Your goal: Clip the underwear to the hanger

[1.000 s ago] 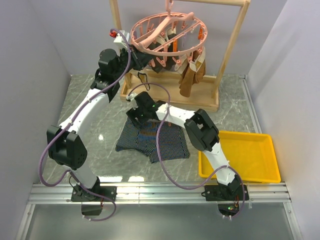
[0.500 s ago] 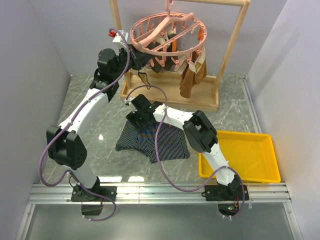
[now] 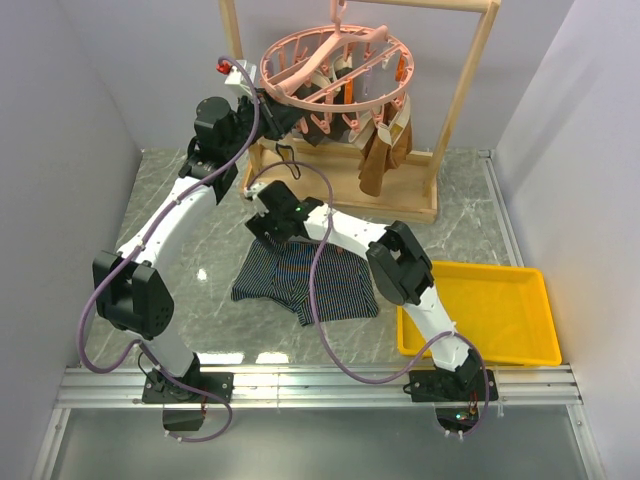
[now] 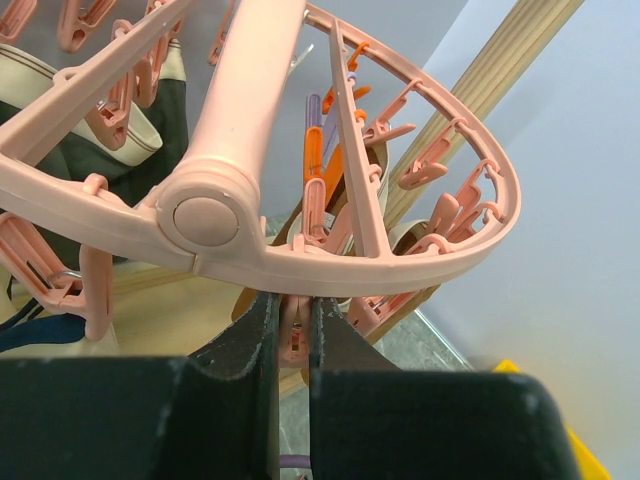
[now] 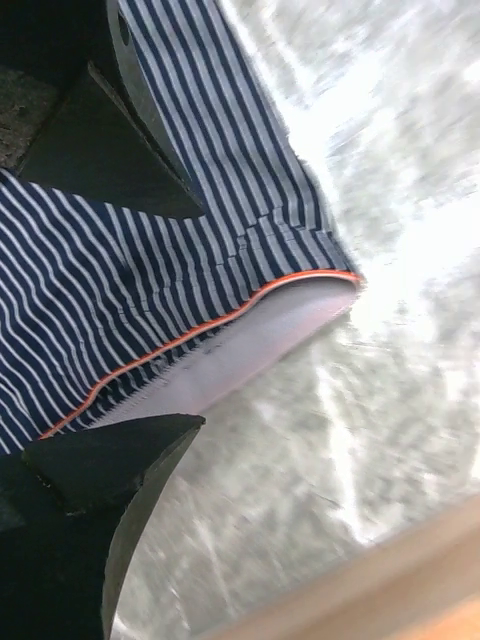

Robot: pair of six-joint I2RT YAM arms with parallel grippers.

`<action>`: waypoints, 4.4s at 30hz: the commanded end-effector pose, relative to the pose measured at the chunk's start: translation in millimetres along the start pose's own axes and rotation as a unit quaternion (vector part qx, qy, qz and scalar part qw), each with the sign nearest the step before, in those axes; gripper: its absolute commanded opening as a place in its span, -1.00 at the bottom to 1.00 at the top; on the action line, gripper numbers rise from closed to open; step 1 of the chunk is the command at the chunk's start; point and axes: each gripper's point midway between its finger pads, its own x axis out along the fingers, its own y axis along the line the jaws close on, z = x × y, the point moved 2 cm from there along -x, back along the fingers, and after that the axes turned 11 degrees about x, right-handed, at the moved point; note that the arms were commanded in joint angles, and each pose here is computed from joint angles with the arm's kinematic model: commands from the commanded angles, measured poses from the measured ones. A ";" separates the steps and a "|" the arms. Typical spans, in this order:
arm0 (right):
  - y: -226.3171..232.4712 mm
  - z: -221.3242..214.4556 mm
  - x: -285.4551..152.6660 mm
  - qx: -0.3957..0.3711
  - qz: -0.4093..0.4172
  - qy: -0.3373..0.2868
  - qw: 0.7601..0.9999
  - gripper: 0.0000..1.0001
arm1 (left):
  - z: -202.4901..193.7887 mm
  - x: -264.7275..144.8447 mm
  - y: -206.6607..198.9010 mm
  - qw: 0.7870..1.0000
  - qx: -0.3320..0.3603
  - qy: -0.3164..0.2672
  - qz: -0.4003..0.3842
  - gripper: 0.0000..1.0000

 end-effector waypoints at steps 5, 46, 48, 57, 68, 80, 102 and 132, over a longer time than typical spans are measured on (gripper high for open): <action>-3.7 -3.0 12.6 -0.001 -0.002 0.024 1.000 0.61 | 25.1 -2.5 -3.2 0.999 0.008 -0.039 -0.007 -0.99; -25.9 17.2 -91.1 -0.022 0.000 -0.111 0.994 -1.00 | 18.6 -7.1 -0.4 1.000 0.002 -0.024 -0.005 -0.99; -31.2 24.5 -103.9 -0.031 -0.005 -0.144 0.989 -1.00 | 15.8 -8.0 0.0 1.000 -0.003 -0.019 -0.004 -0.99; -51.6 67.1 -168.8 -0.056 0.012 -0.255 0.965 -1.00 | 14.2 -9.4 0.5 1.000 -0.003 -0.013 -0.002 -0.99; -60.0 85.4 -217.8 -0.068 0.026 -0.293 0.953 -1.00 | 5.0 -7.6 3.1 1.000 0.001 0.002 -0.004 -0.99; -74.7 113.5 -233.3 -0.055 0.026 -0.293 0.954 -1.00 | -0.6 -9.8 3.9 1.000 0.010 0.013 -0.007 -0.99; -101.8 141.3 -244.8 -0.052 -0.013 -0.289 0.956 -1.00 | -10.3 -9.6 5.1 1.000 0.011 0.023 -0.011 -0.99; -97.5 167.4 -275.3 -0.060 -0.005 -0.321 0.945 -1.00 | -28.8 -4.9 12.6 0.999 0.015 0.049 -0.004 -0.99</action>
